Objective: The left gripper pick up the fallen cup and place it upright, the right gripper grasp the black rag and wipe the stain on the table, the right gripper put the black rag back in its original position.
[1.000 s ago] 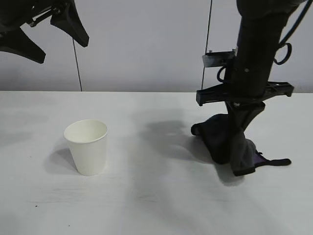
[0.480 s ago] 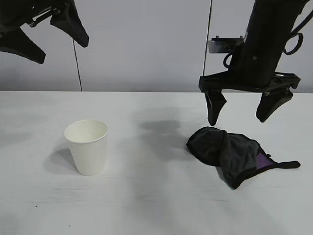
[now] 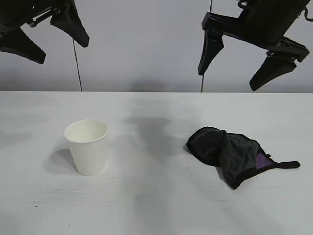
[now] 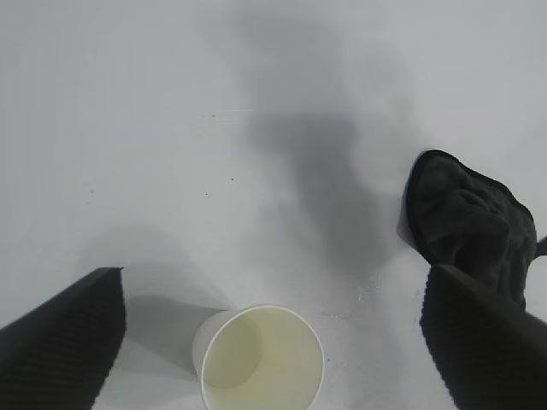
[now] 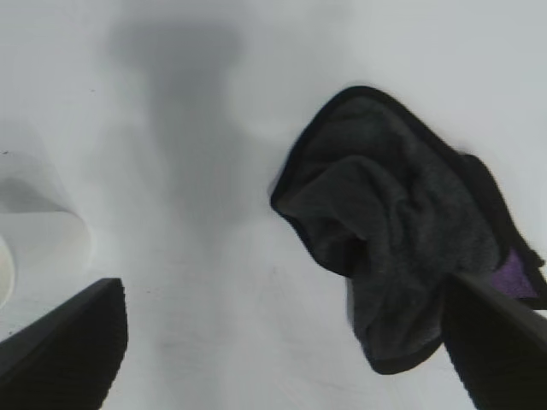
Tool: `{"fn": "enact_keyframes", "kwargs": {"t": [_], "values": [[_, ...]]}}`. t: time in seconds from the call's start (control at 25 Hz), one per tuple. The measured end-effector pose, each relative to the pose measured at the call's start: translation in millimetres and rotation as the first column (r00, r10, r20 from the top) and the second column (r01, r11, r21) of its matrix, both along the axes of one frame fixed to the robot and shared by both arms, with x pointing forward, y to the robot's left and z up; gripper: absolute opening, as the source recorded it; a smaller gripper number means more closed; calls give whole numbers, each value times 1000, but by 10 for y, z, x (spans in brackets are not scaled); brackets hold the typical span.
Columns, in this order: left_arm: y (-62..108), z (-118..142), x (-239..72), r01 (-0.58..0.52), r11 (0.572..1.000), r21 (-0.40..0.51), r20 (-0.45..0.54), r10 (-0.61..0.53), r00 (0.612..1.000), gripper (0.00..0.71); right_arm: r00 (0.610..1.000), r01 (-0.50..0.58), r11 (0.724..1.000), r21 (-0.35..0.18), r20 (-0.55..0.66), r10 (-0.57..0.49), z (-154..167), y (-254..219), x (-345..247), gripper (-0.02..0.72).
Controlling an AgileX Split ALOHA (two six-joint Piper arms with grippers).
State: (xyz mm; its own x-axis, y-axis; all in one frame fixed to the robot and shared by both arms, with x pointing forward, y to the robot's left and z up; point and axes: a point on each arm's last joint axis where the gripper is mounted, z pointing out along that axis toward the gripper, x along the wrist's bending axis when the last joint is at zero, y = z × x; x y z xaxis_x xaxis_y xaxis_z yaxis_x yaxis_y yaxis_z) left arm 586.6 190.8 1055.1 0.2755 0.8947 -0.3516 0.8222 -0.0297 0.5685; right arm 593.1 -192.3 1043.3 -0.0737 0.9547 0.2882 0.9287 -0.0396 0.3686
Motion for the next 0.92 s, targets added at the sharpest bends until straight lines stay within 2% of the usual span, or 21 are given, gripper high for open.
{"fn": "enact_keyframes", "kwargs": {"t": [0.92], "values": [[0,0,-1,1,1000,0,0,-1,1000,675,1000,-3,1000,4,22,2,1,4,15,694]]}}
